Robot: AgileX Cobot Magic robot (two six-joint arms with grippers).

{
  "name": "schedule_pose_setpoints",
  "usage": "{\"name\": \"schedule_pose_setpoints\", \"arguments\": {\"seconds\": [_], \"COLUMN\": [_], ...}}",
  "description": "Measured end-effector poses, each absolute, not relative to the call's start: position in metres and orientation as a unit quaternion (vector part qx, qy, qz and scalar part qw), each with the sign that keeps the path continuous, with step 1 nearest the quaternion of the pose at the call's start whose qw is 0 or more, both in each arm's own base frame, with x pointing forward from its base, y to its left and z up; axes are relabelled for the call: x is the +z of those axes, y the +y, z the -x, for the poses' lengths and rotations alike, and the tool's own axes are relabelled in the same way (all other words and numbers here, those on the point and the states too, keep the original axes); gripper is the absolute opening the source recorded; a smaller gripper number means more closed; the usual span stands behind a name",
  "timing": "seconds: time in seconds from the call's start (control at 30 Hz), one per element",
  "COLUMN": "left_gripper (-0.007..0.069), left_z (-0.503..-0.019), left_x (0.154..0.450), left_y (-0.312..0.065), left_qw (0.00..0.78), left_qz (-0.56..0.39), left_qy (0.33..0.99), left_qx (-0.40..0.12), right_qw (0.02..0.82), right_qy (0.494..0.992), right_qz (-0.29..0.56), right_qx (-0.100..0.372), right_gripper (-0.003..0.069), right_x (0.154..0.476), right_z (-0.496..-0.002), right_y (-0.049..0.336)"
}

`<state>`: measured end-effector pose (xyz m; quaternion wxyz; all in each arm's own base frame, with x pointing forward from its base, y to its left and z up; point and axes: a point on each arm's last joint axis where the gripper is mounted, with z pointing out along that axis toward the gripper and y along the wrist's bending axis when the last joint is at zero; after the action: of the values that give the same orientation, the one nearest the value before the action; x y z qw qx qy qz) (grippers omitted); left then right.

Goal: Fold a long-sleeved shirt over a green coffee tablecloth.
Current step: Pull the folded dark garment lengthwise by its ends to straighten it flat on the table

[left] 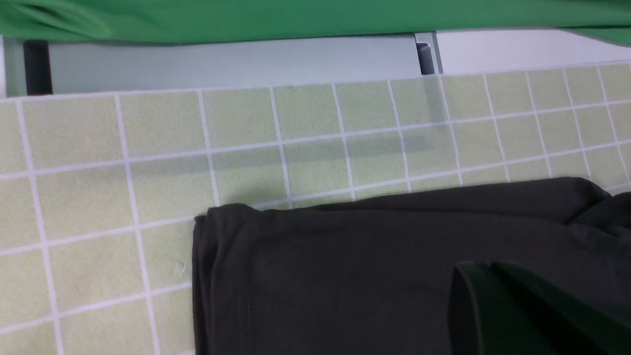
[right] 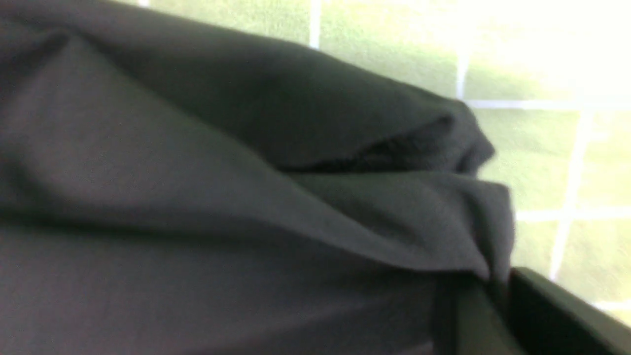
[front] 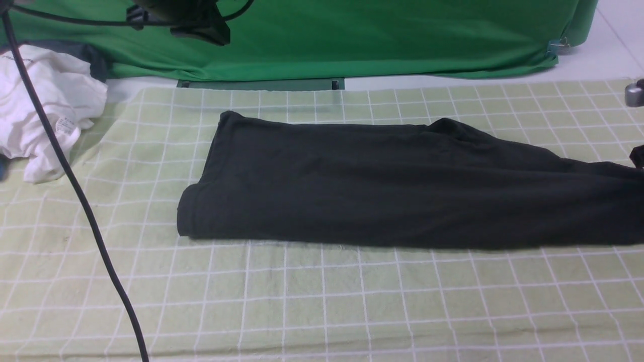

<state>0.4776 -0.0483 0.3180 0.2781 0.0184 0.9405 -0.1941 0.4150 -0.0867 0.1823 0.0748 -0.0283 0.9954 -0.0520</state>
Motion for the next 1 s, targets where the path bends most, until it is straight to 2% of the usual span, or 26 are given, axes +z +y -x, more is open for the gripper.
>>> {"name": "schedule_pose_setpoints", "arguments": {"seconds": [0.07,0.1,0.2,0.23,0.27,0.4,0.47,0.63,0.7,0.87,1.0], "left_gripper": [0.0013,0.0013,0.0013,0.0013,0.0013,0.0013,0.0013,0.0013,0.0013,0.0013,0.0013], "left_z": [-0.478,-0.479,-0.478,-0.478,-0.478,-0.478,-0.479,-0.479,-0.478,-0.478,-0.478], "left_x": [0.314,0.309,0.302,0.301,0.298,0.302,0.304,0.304,0.304,0.304,0.304], "left_y": [-0.048,-0.049,-0.05,-0.05,-0.051,-0.052,-0.052,-0.052,-0.053,-0.053,-0.053], "left_qw": [0.269,0.257,0.233,0.229,0.22,0.224,0.231,0.231,0.229,0.226,0.225], "left_qz": [-0.016,-0.012,-0.007,-0.008,-0.008,-0.011,-0.011,-0.011,-0.011,-0.012,-0.012], "left_qy": [0.943,0.946,0.951,0.952,0.953,0.95,0.948,0.948,0.949,0.949,0.949], "left_qx": [-0.195,-0.197,-0.203,-0.205,-0.21,-0.217,-0.218,-0.218,-0.218,-0.218,-0.219], "right_qw": [0.07,0.065,0.041,0.043,0.047,0.105,0.11,0.053,0.022,0.03,0.038], "right_qy": [0.996,0.996,0.997,0.996,0.996,0.992,0.991,0.994,0.995,0.994,0.994], "right_qz": [0.021,0.017,0.003,0.002,-0.019,-0.06,-0.072,-0.091,-0.094,-0.098,-0.1], "right_qx": [-0.055,-0.06,-0.07,-0.072,-0.073,-0.047,-0.031,0.01,0.027,0.031,0.031], "right_gripper": [0.0248,0.0337,0.0448,0.0458,0.0479,0.0466,0.0459,0.0472,0.0505,0.0606,0.06], "right_x": [0.173,0.17,0.184,0.188,0.207,0.252,0.261,0.231,0.209,0.172,0.155], "right_z": [-0.417,-0.418,-0.419,-0.42,-0.422,-0.419,-0.412,-0.392,-0.383,-0.378,-0.383], "right_y": [-0.088,-0.089,-0.092,-0.093,-0.097,-0.104,-0.105,-0.107,-0.106,-0.104,-0.105]}}
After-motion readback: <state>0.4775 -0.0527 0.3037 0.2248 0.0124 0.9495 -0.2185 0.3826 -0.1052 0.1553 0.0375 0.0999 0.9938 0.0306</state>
